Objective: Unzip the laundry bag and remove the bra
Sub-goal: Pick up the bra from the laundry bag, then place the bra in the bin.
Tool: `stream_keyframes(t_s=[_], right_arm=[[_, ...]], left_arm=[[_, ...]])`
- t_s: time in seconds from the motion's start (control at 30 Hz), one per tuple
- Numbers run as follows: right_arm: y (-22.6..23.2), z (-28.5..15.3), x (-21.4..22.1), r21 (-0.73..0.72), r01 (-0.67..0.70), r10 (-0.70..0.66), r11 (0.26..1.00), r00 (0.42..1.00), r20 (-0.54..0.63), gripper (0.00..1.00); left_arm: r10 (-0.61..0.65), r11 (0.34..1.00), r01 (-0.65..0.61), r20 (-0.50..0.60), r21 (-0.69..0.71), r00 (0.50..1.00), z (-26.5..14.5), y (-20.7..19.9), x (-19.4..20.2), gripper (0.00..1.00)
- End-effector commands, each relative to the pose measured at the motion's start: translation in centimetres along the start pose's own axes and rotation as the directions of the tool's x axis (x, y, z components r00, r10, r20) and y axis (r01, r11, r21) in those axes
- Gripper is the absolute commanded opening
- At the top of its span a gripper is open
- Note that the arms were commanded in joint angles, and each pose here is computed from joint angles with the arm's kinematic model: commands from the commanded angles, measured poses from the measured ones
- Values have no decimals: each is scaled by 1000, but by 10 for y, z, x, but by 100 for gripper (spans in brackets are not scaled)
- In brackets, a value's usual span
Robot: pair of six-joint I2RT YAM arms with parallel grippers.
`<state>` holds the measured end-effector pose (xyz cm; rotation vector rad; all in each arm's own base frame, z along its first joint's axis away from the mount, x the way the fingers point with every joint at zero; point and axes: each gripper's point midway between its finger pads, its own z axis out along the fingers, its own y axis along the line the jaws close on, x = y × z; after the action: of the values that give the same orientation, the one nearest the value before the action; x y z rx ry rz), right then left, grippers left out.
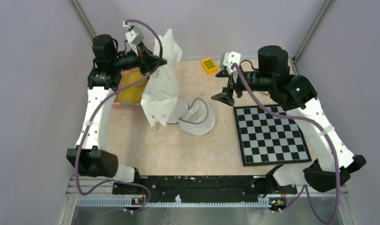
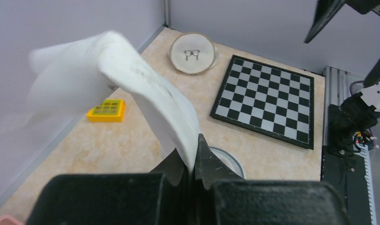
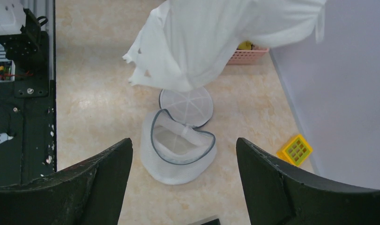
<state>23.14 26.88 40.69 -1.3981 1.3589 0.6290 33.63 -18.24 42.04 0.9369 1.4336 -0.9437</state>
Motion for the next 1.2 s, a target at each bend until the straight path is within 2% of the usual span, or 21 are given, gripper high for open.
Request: stream_keyframes(t_s=[0.0, 0.17, 0.37, 0.57, 0.83, 1.17], right_arm=[[-15, -16, -21, 50, -104, 99, 993, 991, 94, 80], [-17, -18, -16, 49, -140, 134, 989, 986, 103, 80], [-15, -11, -8, 32, -160, 157, 987, 983, 93, 80], [-16, -6, -3, 23, -166, 164, 986, 983, 84, 80], [-15, -2, 1, 12, -173, 172, 985, 982, 77, 79], [-13, -2, 1, 2, -184, 183, 983, 980, 78, 79]], left_arm=[[19, 999, -18, 41, -38, 999, -23, 41, -28, 0], [63, 992, -53, 83, -118, 995, -51, 100, -49, 0], [73, 992, -57, 138, -114, 988, -78, 162, -63, 0], [51, 994, -38, 125, -106, 991, -86, 201, -40, 0], [-47, 996, 53, 87, -66, 995, -94, 201, 18, 0], [-219, 962, 221, 28, -160, 975, -112, 191, 101, 0]])
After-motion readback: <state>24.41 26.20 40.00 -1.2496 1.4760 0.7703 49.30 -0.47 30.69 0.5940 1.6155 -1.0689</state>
